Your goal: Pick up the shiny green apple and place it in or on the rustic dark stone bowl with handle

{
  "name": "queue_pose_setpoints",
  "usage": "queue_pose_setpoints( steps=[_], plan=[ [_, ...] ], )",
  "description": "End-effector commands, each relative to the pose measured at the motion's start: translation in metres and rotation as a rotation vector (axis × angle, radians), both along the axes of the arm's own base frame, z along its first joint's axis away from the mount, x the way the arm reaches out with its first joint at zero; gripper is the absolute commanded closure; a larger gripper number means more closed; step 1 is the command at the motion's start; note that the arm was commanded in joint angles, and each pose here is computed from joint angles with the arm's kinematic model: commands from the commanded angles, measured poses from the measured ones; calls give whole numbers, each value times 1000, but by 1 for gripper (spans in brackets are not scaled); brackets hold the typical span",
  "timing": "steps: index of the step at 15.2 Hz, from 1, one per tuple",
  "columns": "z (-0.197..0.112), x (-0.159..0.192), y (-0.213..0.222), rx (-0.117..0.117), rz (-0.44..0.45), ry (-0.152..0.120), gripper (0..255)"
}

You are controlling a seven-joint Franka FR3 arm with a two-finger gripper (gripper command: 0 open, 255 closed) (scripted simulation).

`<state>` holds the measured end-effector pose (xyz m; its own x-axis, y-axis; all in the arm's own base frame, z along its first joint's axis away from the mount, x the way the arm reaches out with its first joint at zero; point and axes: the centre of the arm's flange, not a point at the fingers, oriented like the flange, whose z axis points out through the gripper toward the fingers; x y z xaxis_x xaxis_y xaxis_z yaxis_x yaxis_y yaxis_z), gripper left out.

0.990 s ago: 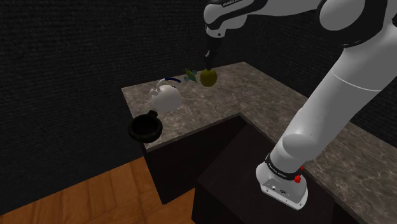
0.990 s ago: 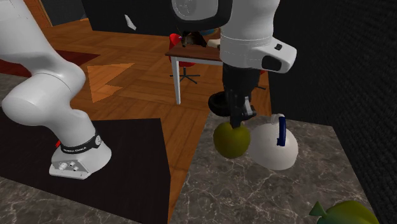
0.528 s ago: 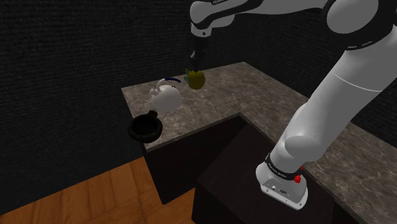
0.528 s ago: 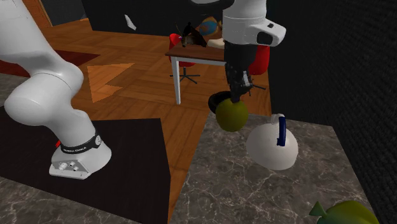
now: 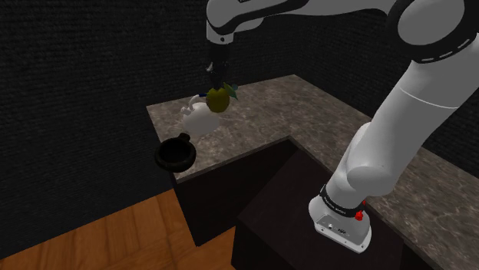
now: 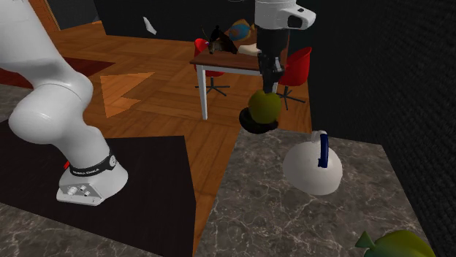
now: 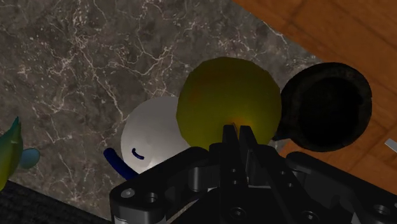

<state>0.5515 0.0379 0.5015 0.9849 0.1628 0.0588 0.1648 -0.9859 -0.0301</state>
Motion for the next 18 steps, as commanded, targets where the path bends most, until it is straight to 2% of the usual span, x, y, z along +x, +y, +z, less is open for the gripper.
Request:
queue_pose_setpoints(
  steps=[1,14,18],
  plan=[
    [5,5,27,0,-2,0,255],
    [33,33,199,0,-2,0,255],
    [11,33,199,0,-2,0,255]
  ],
)
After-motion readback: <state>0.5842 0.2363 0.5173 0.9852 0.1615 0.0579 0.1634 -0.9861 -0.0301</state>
